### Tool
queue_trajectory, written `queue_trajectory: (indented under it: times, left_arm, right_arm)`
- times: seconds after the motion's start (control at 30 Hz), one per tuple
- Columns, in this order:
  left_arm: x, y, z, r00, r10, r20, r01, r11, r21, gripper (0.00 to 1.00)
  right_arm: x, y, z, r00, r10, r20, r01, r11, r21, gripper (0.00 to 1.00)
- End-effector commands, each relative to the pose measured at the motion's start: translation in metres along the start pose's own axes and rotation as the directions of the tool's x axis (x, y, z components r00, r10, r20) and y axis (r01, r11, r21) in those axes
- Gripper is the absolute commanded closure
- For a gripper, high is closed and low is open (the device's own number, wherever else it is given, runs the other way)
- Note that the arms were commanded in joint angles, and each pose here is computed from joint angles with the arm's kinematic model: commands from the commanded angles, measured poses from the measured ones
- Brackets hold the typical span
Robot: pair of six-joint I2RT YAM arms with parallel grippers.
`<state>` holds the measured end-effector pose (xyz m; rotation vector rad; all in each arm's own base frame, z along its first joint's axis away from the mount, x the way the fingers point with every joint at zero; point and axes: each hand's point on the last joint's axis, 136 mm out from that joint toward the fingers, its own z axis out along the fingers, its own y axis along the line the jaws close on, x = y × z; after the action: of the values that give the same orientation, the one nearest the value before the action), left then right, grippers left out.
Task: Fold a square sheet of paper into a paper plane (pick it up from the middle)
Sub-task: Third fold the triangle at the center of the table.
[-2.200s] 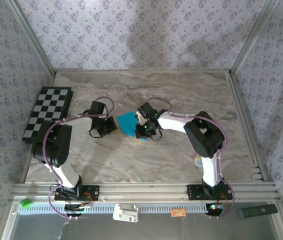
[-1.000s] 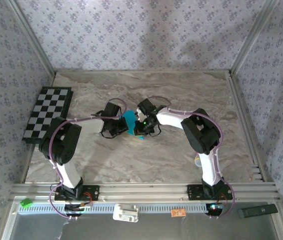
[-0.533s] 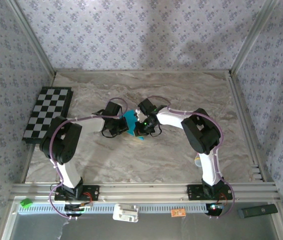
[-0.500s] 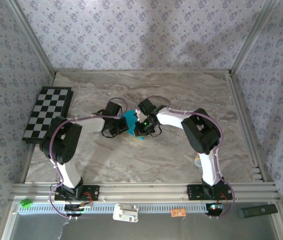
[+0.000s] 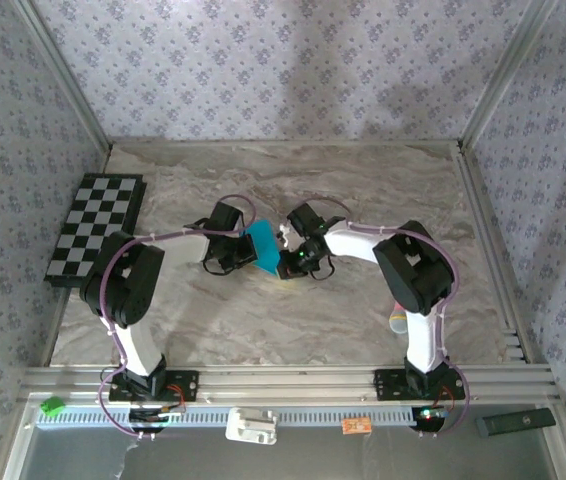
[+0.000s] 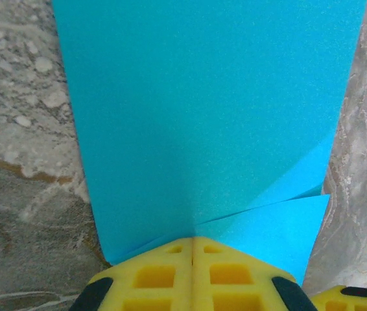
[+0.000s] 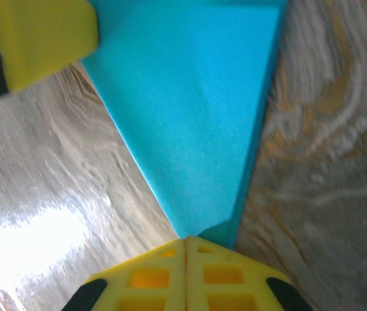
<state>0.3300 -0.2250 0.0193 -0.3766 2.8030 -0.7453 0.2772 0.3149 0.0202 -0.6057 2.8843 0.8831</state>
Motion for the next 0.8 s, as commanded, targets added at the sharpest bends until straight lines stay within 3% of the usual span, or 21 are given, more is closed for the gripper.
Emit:
queue_trajectory:
  times: [0.0,0.1,0.33,0.77]
  left_arm:
    - [0.009,0.055,0.013,0.999,-0.031,-0.027,0.025,0.981,-0.192,1.0]
    - [0.007,0.05,0.013,0.999,-0.012,-0.034,0.006,0.984,-0.177,1.0]
    - [0.002,0.032,0.012,0.996,0.063,-0.056,-0.069,0.991,-0.118,1.0]
    - [-0.009,0.01,0.005,0.981,0.184,-0.058,-0.188,0.98,-0.063,1.0]
  right_arm:
    - [0.054,-0.026,0.0,0.986,0.078,-0.15,-0.066,0.994,0.086,0.93]
    - [0.053,-0.026,-0.007,0.989,0.073,-0.127,-0.063,0.994,0.085,0.93]
    - [0.001,0.009,-0.03,0.999,-0.018,0.046,0.016,1.0,0.027,0.93]
    - [-0.034,0.008,0.001,0.998,-0.009,0.066,0.005,0.998,0.064,0.94]
